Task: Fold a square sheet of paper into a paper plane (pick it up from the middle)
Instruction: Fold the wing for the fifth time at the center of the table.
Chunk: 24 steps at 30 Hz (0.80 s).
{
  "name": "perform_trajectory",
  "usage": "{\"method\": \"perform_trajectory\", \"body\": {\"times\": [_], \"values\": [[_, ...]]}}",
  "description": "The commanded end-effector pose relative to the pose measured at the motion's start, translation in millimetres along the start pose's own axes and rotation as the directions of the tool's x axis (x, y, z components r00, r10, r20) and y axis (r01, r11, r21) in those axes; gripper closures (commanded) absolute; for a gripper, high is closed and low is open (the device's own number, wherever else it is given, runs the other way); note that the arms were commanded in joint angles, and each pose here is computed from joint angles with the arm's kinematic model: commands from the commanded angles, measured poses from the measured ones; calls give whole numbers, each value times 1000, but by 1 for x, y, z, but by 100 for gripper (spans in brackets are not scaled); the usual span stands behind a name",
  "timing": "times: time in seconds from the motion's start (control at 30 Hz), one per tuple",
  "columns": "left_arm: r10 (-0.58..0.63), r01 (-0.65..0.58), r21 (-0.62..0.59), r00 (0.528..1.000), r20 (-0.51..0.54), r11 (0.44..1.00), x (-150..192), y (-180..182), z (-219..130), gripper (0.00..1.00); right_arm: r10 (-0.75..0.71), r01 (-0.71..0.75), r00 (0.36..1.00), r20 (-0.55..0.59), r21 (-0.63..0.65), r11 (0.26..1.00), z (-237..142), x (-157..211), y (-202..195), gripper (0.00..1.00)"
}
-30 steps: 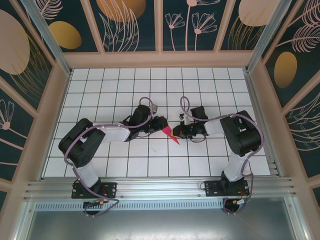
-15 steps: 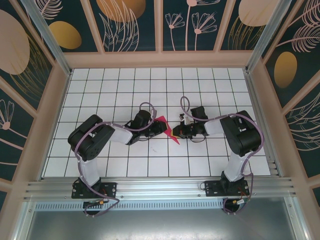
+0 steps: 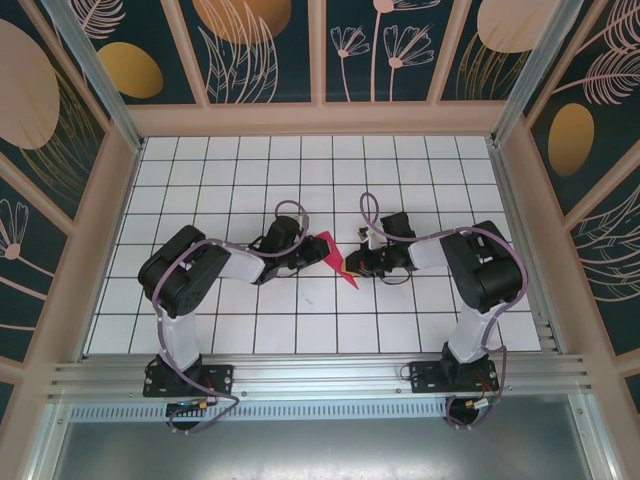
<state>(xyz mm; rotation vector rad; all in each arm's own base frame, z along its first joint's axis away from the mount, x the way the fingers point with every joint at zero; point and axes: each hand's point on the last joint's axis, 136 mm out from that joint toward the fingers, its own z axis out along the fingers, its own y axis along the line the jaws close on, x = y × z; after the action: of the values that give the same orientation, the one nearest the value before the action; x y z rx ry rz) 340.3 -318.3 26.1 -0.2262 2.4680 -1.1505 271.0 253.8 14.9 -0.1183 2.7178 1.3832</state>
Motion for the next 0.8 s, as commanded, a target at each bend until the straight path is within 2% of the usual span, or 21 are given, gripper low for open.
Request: {"method": "perform_trajectory", "body": {"times": [0.0, 0.17, 0.43, 0.77], "values": [[-8, 9, -162, 1000, 5, 987, -8, 35, 5, 74, 109, -91, 993, -48, 284, 955, 5, 36, -76, 100], [-7, 10, -262, 1000, 12, 965, -16, 49, 7, 74, 106, -88, 993, -45, 286, 954, 4, 35, -75, 100], [5, -1, -251, 1000, 14, 968, -31, 52, 6, 72, 110, -89, 992, -57, 293, 952, 5, 39, -78, 100], [72, -54, -242, 995, 65, 969, -79, 50, -3, 68, 116, -96, 992, -56, 284, 954, 6, 39, -78, 100]]}}
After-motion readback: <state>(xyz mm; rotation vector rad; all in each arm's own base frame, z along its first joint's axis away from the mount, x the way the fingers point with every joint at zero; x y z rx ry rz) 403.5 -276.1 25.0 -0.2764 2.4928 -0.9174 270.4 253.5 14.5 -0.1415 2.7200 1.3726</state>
